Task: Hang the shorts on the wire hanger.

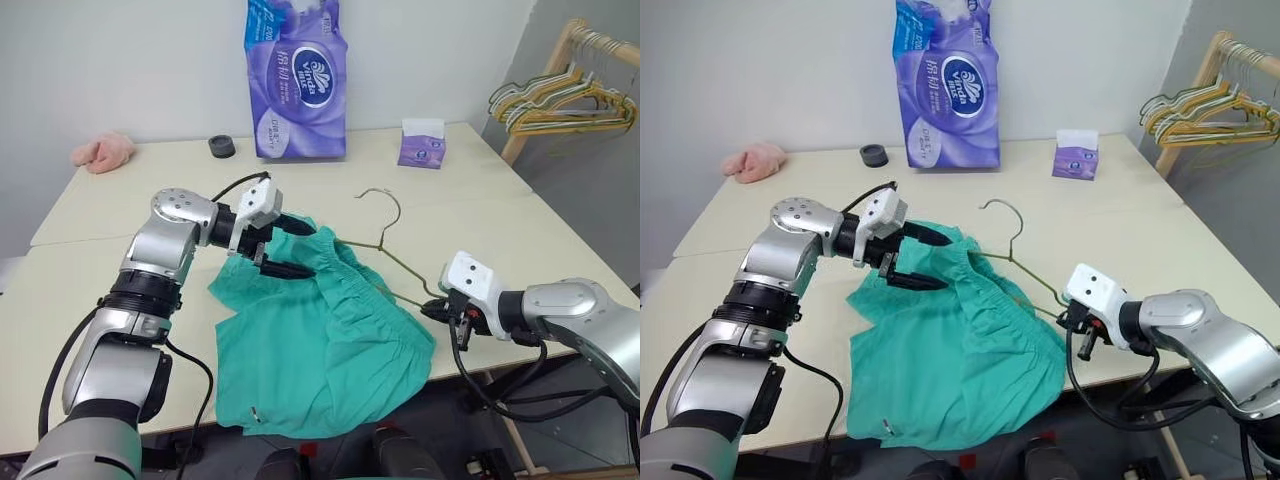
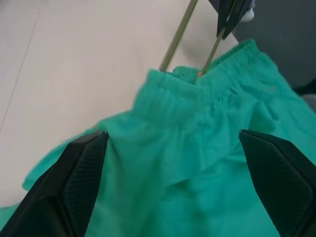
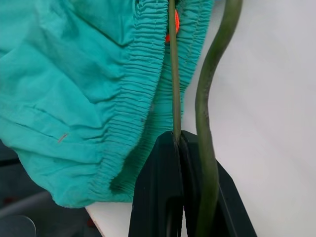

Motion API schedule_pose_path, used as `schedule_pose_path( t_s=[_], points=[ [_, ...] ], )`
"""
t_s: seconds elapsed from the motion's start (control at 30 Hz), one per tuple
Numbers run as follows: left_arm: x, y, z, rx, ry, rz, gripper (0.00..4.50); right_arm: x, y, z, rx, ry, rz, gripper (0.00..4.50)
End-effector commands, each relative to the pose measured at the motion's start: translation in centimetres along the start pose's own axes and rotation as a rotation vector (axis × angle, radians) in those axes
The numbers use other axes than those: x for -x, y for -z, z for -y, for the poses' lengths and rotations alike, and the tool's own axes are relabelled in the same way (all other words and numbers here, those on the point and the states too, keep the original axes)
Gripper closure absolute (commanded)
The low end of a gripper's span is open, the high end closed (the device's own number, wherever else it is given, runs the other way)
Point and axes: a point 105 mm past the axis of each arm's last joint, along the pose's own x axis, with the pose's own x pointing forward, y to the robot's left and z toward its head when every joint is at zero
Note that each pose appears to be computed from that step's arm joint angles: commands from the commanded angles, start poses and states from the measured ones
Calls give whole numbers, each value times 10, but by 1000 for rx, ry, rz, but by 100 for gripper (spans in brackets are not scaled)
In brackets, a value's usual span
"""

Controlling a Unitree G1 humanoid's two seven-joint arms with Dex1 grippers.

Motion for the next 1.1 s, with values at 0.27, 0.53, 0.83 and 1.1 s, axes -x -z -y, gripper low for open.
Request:
schedule_pose_path(
  t_s=[0.27,0.53,0.83,1.1],
  points=[
    [-5,9,20,-69,155,-94,1,7,-16,-2,112,14,27,450],
    [-15,21,20,-53,182,-122,1,9,-21,-3,140,11,42,450],
    [-28,21,26,16,208,-56,109,8,-28,-7,170,-4,78,450],
    [-23,24,29,33,217,-63,213,8,-31,-8,197,-8,107,450]
  ],
)
